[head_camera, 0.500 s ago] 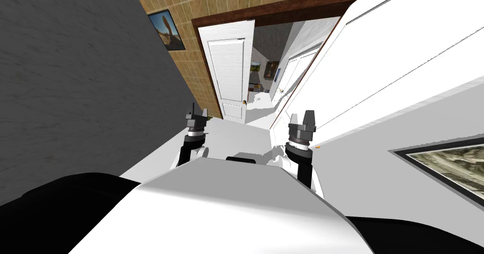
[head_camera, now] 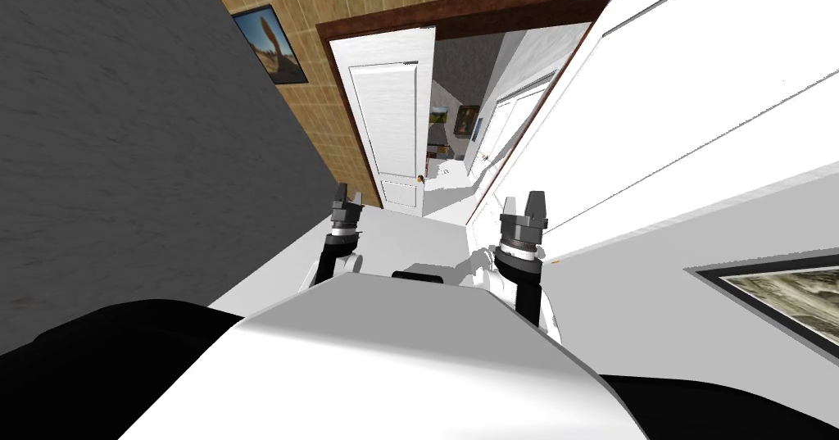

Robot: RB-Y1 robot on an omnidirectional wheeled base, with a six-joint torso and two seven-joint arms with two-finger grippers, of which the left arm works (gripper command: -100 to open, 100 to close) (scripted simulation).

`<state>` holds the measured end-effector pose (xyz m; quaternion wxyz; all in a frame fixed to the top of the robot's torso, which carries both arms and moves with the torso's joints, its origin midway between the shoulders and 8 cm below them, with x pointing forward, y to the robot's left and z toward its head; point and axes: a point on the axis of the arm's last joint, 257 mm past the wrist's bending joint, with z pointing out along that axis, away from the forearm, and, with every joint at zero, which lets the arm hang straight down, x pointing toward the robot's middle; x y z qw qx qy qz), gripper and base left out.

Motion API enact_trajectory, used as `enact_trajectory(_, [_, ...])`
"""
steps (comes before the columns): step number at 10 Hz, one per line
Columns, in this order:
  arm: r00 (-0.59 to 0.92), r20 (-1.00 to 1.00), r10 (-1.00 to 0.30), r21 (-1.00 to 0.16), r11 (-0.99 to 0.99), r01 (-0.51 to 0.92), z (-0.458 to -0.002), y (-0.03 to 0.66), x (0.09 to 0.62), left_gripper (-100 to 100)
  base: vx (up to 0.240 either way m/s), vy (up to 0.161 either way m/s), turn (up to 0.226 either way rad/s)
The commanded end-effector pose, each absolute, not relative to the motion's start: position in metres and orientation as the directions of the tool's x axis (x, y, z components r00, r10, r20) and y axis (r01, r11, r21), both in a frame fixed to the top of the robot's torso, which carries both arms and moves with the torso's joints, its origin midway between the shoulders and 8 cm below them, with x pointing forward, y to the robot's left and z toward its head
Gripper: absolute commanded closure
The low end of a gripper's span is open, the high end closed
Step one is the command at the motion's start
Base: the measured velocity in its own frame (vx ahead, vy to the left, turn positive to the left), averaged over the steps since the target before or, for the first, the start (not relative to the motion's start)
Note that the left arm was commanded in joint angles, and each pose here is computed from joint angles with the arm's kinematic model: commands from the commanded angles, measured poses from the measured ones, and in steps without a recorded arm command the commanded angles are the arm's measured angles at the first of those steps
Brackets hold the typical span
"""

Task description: Pull the door open

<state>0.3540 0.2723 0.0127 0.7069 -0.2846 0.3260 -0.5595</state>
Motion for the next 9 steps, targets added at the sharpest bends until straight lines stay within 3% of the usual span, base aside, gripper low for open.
enact_trajectory(1, [0.177, -0.17, -0.969, -0.769, 0.243, 0.591, 0.004, 0.274, 0.358, -100, 0.077, -0.003, -0.027])
enact_trajectory(9, [0.263, -0.355, -0.897, -0.758, 0.441, 0.481, -0.047, 0.289, 0.381, -100, 0.11, -0.011, -0.052])
